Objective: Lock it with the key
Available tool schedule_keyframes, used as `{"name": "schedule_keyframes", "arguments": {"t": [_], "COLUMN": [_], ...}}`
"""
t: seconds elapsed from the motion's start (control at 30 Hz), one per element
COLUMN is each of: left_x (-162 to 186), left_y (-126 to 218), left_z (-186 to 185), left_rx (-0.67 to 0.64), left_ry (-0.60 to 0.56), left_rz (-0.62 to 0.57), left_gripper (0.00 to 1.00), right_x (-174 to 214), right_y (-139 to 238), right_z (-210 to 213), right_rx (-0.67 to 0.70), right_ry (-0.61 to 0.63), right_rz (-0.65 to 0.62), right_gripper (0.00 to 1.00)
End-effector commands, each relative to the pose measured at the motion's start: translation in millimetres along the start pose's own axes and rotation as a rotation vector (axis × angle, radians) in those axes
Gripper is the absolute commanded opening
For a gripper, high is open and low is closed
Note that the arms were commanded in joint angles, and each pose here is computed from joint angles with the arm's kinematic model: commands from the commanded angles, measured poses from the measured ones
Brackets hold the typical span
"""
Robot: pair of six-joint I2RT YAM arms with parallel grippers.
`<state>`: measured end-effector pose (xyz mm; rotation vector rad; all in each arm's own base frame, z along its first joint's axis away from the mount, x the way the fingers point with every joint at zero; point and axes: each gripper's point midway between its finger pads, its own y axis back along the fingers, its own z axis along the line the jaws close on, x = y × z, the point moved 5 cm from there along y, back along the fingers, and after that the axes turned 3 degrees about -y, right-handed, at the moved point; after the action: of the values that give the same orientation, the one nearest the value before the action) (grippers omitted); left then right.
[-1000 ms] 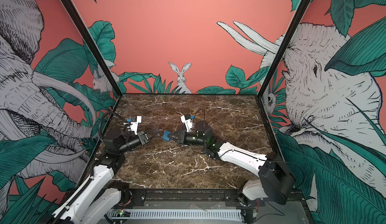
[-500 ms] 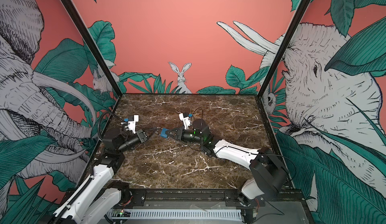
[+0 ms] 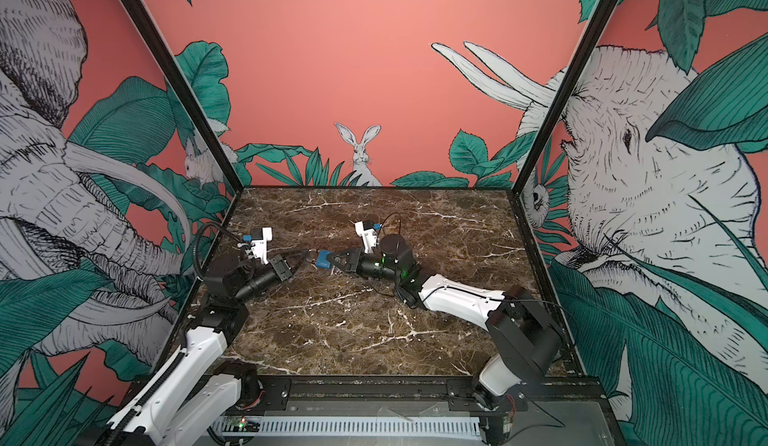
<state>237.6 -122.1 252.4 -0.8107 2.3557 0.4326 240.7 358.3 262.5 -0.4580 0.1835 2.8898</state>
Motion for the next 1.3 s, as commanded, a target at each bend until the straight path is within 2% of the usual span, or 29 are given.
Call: {"name": "schedule_keyframes", "arguments": {"t": [0.0,0.6,1.27], "left_x": [21,17,22], "left_y": [-3,-4,-6], "left_z": [-13,-26,-47], "left_rx": [0.107,0.141,0.234], "left_ry": [0.005,0.017,-0.039], "left_rz": [0.122,0.12,0.14], "left_gripper": [0.0,0.0,0.0], "right_x": [-7,8,14], "right_y": [-8,-46,-63], "right_z": [52,45,44], "right_rx": [-0.184,-0.177,-0.191], "right_ry": [0.104,0.108,0.034], "right_rz": [-0.039,0.034,0.064], "right_gripper": [0.0,0.0,0.0]}}
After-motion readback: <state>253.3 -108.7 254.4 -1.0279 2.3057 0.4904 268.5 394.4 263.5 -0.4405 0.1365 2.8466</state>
